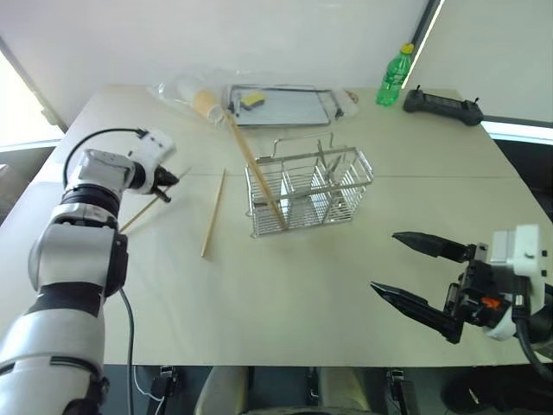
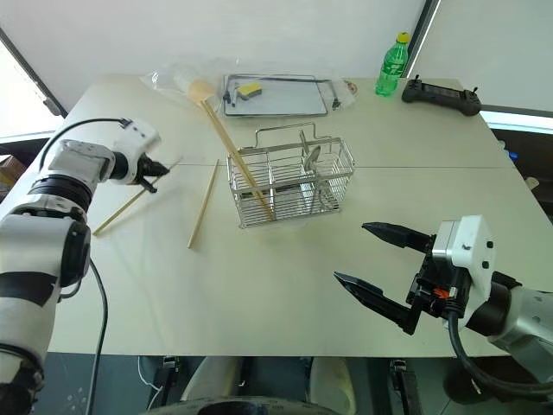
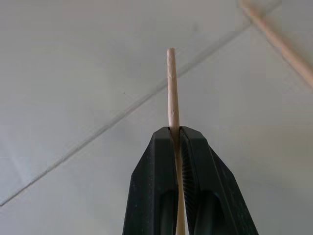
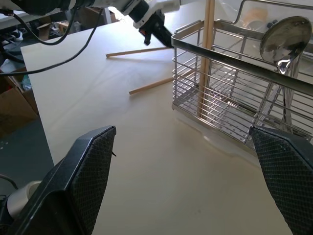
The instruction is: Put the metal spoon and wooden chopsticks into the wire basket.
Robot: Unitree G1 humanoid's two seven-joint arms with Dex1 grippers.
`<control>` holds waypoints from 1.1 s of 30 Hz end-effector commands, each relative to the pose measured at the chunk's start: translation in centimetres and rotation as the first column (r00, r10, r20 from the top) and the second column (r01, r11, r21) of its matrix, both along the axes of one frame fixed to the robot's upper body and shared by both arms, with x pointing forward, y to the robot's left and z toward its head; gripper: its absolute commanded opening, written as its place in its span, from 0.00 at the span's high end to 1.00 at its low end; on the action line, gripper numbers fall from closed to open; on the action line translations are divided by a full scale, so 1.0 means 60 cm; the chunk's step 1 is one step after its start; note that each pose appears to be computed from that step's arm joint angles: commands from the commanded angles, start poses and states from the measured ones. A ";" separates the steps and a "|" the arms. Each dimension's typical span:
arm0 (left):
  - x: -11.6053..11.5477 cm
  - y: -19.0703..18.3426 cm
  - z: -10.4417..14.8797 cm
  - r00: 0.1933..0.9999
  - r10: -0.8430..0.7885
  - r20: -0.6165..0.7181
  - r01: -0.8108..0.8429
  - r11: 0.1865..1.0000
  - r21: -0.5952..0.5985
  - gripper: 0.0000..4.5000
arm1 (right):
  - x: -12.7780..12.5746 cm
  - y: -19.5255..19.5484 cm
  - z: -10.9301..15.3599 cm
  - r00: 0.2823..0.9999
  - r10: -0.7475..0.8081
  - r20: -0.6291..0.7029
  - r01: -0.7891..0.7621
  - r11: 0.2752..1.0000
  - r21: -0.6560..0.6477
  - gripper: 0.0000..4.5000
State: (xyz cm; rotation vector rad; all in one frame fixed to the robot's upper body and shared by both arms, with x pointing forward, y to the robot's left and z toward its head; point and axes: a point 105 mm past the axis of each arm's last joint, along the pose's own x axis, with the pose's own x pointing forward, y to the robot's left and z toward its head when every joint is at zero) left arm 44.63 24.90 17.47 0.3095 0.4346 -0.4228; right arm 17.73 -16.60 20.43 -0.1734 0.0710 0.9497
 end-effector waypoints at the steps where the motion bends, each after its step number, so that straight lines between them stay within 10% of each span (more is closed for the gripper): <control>1: 0.012 0.008 0.199 0.934 0.118 0.338 0.003 0.942 -0.335 0.99 | -0.004 0.006 0.004 1.000 0.020 0.019 -0.020 1.000 0.002 0.00; 6: -0.040 -0.010 0.384 0.801 0.126 0.586 0.333 0.719 -0.610 0.99 | -0.003 0.004 0.003 1.000 0.016 0.013 -0.016 1.000 0.003 0.00; 10: -0.092 -0.068 0.456 0.704 0.030 0.710 0.559 0.593 -0.580 0.99 | 0.001 0.002 0.003 1.000 0.015 0.013 -0.015 1.000 0.003 0.00; 21: -0.175 -0.285 0.354 0.646 -0.265 0.716 0.706 0.565 -0.428 0.99 | 0.010 0.002 0.008 1.000 -0.008 0.029 0.008 1.000 0.015 0.00; 30: -0.159 -0.321 0.303 0.654 -0.278 0.704 0.696 0.585 -0.416 0.99 | 0.014 0.004 0.014 0.999 -0.032 0.043 0.031 0.999 0.027 0.00; 33: -0.153 -0.321 0.295 0.664 -0.260 0.701 0.691 0.573 -0.441 0.76 | 0.015 0.004 0.016 0.998 -0.043 0.048 0.041 0.999 0.034 0.00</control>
